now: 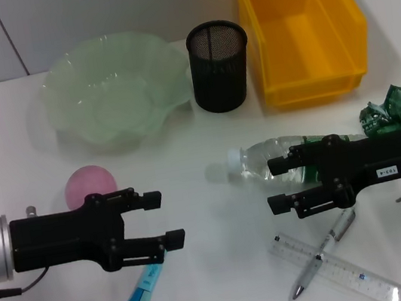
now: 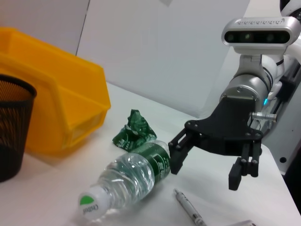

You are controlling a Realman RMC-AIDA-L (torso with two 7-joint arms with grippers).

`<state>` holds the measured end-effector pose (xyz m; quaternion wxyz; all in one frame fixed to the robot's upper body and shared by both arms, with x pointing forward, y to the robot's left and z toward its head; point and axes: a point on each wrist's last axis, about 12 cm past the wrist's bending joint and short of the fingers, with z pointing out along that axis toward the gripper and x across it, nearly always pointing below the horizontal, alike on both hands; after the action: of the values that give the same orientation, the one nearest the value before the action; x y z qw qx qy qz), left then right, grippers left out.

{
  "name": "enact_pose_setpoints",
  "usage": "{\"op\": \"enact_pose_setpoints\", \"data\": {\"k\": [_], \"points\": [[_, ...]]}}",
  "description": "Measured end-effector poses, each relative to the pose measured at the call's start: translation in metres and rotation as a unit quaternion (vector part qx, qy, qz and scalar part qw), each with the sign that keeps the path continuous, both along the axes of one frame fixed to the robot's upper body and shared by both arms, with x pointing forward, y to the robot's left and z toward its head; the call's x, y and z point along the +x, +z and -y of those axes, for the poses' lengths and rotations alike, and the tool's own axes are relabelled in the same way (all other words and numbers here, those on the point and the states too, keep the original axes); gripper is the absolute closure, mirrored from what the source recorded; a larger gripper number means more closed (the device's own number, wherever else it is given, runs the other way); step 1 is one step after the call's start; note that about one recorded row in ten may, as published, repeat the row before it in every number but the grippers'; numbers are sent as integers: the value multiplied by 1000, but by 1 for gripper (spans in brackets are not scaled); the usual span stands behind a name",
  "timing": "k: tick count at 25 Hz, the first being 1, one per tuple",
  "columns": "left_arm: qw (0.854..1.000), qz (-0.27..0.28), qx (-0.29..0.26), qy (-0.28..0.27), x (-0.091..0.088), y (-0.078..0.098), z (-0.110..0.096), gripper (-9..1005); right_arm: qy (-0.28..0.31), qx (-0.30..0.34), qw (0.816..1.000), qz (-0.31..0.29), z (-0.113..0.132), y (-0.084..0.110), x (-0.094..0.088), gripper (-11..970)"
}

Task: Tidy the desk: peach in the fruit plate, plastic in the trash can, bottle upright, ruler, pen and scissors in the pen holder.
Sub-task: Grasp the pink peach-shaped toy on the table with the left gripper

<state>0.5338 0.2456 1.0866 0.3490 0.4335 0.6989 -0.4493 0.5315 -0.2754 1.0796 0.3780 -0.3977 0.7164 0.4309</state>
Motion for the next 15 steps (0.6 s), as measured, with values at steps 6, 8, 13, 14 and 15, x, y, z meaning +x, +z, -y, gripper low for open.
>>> {"op": "enact_pose_setpoints", "data": {"k": [6,8,13,14,15], "points": [[998,47,47,11,14,19,-14,186,0,-1,1000,-1,0,-1,0,189],[994,62,84,27,20,24,-23,189,0,-2,1000,-1,0,-1,0,188],[981,92,160,65,33,30,-39,197,2,-4,1000,-1,-1,0,0,188],[981,92,160,65,33,30,-39,199,3,-4,1000,-1,-1,0,1,188],[981,92,160,65,33,30,-39,200,3,-4,1000,-1,-1,0,1,188]]}}
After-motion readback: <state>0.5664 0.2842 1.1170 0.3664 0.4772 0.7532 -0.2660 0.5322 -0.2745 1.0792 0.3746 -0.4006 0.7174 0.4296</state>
